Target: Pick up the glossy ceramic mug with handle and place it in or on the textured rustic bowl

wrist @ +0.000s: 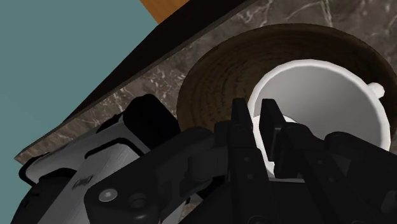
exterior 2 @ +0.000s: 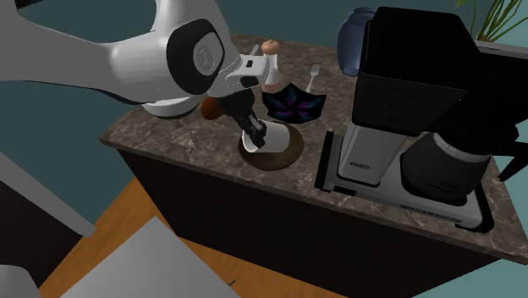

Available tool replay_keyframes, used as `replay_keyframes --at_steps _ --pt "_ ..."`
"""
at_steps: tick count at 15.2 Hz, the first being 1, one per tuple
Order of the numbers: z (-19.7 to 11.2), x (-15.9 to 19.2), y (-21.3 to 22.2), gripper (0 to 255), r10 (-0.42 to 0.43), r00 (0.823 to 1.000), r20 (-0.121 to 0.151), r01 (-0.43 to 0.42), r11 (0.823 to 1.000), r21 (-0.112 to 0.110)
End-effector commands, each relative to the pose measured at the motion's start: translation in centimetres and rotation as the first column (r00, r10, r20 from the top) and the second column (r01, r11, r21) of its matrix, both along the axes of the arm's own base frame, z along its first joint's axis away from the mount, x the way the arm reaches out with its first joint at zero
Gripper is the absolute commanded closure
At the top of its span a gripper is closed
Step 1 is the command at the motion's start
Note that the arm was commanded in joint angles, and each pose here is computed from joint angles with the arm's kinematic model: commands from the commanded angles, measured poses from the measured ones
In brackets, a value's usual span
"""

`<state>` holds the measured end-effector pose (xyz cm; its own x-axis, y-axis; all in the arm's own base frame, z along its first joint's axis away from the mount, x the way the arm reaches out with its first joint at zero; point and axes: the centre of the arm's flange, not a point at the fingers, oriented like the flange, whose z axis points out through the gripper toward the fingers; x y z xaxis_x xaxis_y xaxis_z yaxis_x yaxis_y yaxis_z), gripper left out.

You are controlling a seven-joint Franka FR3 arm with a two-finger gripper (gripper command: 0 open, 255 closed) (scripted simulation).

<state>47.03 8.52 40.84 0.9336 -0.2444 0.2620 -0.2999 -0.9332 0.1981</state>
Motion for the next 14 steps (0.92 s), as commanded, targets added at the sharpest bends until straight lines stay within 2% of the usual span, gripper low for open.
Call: replay_keyframes --at_steps 1,8,9,14 --pt "-0.79 0.11 -0.04 255 0.0 1.0 0.001 0.0 1.0 0.0" --pt "-0.79 0.11 -0.04 255 0.0 1.0 0.001 0.0 1.0 0.0" --pt "-0.79 0.11 -0.04 0 0.0 1.0 0.001 0.0 1.0 0.0" --pt "-0.79 0.11 -0.04 0 0.0 1.0 0.001 0.0 1.0 0.0"
